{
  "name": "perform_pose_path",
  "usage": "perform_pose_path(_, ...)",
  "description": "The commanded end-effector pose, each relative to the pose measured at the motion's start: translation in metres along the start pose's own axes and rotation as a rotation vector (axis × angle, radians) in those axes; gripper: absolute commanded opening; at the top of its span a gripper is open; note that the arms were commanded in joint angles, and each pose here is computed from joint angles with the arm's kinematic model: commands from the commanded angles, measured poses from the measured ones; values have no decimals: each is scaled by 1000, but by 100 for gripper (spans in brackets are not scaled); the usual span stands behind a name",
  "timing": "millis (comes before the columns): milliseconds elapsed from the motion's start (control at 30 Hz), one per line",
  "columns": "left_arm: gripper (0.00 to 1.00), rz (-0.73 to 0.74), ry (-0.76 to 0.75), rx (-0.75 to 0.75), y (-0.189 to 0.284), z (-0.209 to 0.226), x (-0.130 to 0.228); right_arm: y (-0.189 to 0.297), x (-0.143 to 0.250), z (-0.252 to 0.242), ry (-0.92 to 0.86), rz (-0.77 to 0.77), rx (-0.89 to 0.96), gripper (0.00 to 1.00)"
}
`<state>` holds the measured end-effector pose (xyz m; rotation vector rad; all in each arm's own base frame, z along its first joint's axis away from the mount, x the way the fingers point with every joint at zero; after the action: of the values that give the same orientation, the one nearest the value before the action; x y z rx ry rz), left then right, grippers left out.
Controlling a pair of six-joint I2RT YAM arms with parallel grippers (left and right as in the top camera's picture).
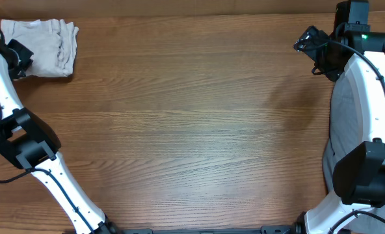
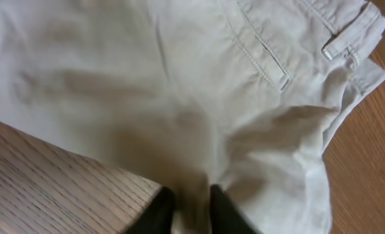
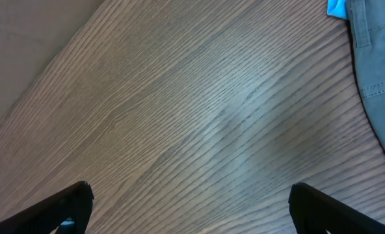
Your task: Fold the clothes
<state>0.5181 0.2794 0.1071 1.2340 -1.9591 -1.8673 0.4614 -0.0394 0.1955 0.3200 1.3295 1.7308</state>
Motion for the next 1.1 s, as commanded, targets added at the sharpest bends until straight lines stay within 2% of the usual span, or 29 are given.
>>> perform_pose_path(0, 38, -25, -34, -48, 1, -5, -3, 14, -5, 7, 1, -29, -28, 100)
perform_pose_path(167, 46, -28, -36, -55, 1, -5, -4, 14, -5, 7, 1, -29, -28, 100)
perform_pose_path(333, 40, -63, -37, -71, 1, -4, -11, 14, -5, 7, 1, -29, -28, 100)
perform_pose_path(433, 28, -76, -38, -66, 1, -5, -15, 14, -5, 7, 1, -29, -28, 100)
perform_pose_path(500, 15, -78, -43, -60, -4, -8, -14, 14, -5, 7, 1, -30, -28, 100)
perform_pose_path(600, 4, -62, -55, -51, -22, -15, -8, 14, -5, 7, 1, -29, -28, 100)
perform_pose_path(867, 4, 27, -98, -20, -84, -31, 26, 14, -5, 7, 1, -29, -28, 100)
perform_pose_path(1067, 4, 50, -169, 5, -97, -46, 38, 14, -5, 7, 1, -29, -28, 100)
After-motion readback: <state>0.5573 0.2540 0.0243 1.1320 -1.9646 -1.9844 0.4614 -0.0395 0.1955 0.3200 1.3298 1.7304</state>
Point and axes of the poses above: each gripper's point midway between its finger pads, its own y axis back along the fingers, its own z axis along the line the jaws close on, x = y × z, the point moved 1 cm from there along y, back along the fingers, and after that the axes turned 11 degrees about -y, right-handed, at the moved point
